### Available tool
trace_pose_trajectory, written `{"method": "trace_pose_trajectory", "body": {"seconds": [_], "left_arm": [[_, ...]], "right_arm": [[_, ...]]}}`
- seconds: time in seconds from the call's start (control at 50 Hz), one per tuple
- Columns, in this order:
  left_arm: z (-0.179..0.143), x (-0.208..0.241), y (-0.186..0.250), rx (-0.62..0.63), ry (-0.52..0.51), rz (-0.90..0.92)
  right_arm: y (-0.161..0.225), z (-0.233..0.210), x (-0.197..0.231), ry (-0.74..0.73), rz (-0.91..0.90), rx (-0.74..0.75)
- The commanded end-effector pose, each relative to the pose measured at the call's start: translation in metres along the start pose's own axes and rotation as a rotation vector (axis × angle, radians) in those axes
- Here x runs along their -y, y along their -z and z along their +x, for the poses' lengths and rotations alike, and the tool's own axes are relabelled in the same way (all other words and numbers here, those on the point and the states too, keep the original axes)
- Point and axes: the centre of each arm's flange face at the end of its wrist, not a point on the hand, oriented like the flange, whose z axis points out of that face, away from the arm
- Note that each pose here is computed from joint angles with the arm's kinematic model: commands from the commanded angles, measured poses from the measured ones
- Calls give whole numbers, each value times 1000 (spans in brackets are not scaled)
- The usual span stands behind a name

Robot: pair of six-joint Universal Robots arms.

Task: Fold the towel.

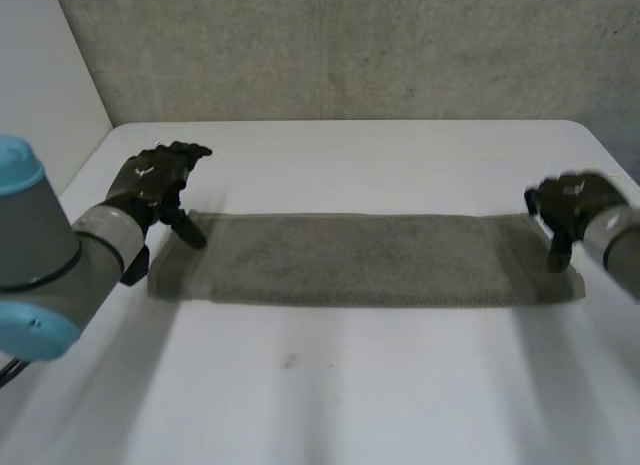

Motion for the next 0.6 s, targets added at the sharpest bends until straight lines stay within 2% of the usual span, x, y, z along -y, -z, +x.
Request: {"method": "trace_pose_trajectory", "body": {"seconds": [0.02, 0.22, 0.44, 0.6], "left_arm": [[3, -9, 13, -4, 13, 73], [4, -16, 15, -5, 10, 93], [5, -19, 15, -8, 11, 82], [3, -24, 19, -3, 14, 67]], "right_arm": [[-10, -27, -47, 24, 41, 48], [-30, -26, -74, 64, 30, 35], [-39, -14, -85, 79, 8, 6], [-55, 29, -101, 48, -52, -107]]}}
